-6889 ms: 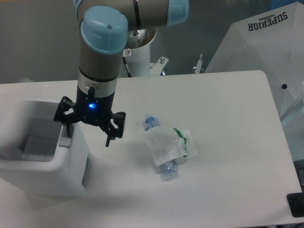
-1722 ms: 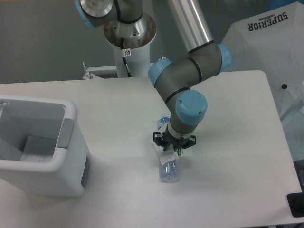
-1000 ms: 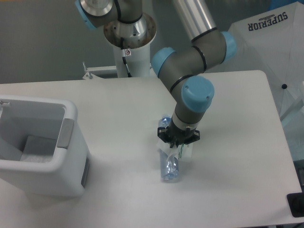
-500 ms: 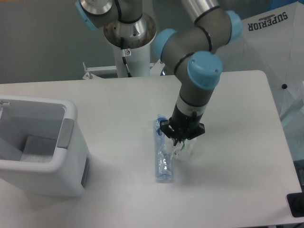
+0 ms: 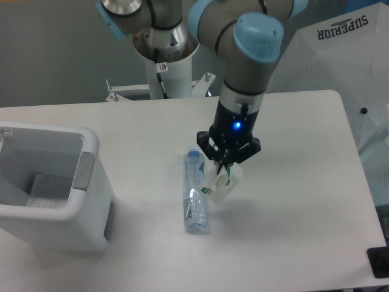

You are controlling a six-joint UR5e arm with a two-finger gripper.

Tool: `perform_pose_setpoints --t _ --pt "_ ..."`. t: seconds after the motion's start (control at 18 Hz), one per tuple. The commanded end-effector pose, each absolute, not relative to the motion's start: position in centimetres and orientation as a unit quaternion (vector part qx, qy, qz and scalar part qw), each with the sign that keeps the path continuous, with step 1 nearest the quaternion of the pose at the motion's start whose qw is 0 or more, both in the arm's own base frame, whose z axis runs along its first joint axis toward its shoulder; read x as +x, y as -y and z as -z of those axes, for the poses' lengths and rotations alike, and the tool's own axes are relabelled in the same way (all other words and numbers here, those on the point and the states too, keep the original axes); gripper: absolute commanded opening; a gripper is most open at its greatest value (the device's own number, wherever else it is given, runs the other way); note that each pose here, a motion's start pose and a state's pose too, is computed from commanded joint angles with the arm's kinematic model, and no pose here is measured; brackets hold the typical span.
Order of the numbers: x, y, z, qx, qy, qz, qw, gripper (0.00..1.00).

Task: Open the trash can
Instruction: 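Lift the white bag and carry it over the open trash can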

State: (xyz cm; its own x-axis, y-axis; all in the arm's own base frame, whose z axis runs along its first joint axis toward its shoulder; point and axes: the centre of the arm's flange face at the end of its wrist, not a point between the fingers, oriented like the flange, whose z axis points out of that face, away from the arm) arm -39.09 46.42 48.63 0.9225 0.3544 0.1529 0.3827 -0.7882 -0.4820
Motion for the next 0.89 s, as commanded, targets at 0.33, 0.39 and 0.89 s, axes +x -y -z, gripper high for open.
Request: perform_pose_setpoints --t 0.33,0.39,0.89 --pt "-35.5 -47.5 -55.3 -0.923 0.189 0.049 0.33 0.13" --pt "-34.3 -47.9 -55.9 -0.923 0.18 0.053 0.337 0.13" --pt "-26.9 -49.2 -62.6 -0.898 0.139 0.104 0.405 0.16"
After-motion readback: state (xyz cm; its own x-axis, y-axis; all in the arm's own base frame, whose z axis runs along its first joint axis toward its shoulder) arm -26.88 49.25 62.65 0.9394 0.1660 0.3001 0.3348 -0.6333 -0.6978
